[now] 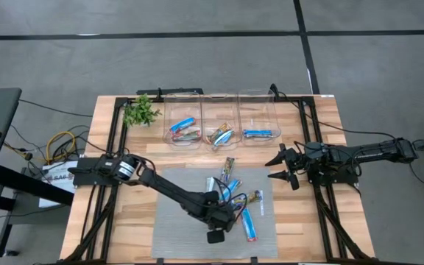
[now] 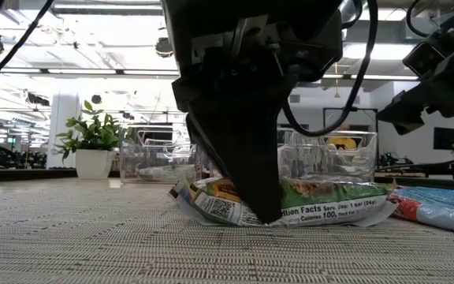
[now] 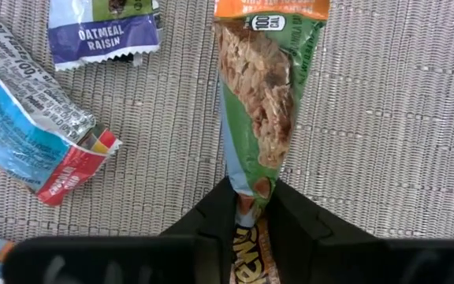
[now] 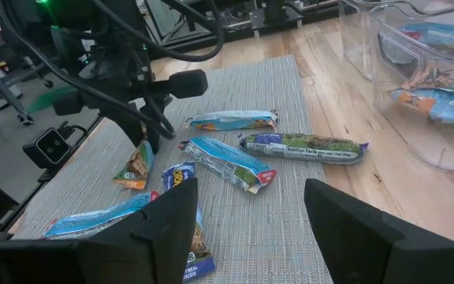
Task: Pick and place Granola Bars by type
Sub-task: Put the yellow granola bar into the middle transparent bin
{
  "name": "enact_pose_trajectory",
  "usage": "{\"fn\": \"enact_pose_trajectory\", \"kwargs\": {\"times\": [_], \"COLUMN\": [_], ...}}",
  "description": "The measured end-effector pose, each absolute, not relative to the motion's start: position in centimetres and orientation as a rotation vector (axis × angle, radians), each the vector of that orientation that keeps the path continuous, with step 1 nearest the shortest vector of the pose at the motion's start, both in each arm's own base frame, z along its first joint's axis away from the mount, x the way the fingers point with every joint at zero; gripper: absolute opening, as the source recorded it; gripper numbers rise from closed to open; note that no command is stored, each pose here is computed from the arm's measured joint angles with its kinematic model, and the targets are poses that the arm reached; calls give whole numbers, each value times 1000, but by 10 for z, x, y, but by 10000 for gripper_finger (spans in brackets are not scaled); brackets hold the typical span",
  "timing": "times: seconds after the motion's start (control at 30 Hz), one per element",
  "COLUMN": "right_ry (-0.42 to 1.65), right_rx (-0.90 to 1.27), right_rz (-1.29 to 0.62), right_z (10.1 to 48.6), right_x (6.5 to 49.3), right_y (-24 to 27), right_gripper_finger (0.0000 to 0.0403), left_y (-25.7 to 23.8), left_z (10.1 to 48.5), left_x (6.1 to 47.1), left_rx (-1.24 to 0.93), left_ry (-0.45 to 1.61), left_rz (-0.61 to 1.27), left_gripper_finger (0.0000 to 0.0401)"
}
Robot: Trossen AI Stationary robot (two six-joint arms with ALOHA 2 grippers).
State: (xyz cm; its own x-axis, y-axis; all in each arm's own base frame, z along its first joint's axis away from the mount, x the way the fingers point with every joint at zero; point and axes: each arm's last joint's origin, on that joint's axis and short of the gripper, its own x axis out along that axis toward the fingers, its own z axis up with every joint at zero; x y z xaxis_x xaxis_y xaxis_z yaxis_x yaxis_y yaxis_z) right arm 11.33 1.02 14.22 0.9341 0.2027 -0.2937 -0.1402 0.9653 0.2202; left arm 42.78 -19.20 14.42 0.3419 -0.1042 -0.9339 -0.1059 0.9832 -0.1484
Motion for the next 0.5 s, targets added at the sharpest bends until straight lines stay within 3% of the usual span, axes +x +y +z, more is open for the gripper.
{"fn": "enact_pose_trajectory", "kwargs": {"times": [0.27,0.5], "right_ry": [320,320], "right_rx": [198,198], "right_rz": [177,177], "right_z": [142,142], "right_x": [113,113], "right_y": [10,10], "right_gripper_finger": [226,226], "left_y": [-187,-179], "left_z": [183,233], "left_x": [448,476], "left_rx": [-220,-282], "left_ry": [1092,823], "left_rz": [7,-1], "left_gripper_finger": [57,57]}}
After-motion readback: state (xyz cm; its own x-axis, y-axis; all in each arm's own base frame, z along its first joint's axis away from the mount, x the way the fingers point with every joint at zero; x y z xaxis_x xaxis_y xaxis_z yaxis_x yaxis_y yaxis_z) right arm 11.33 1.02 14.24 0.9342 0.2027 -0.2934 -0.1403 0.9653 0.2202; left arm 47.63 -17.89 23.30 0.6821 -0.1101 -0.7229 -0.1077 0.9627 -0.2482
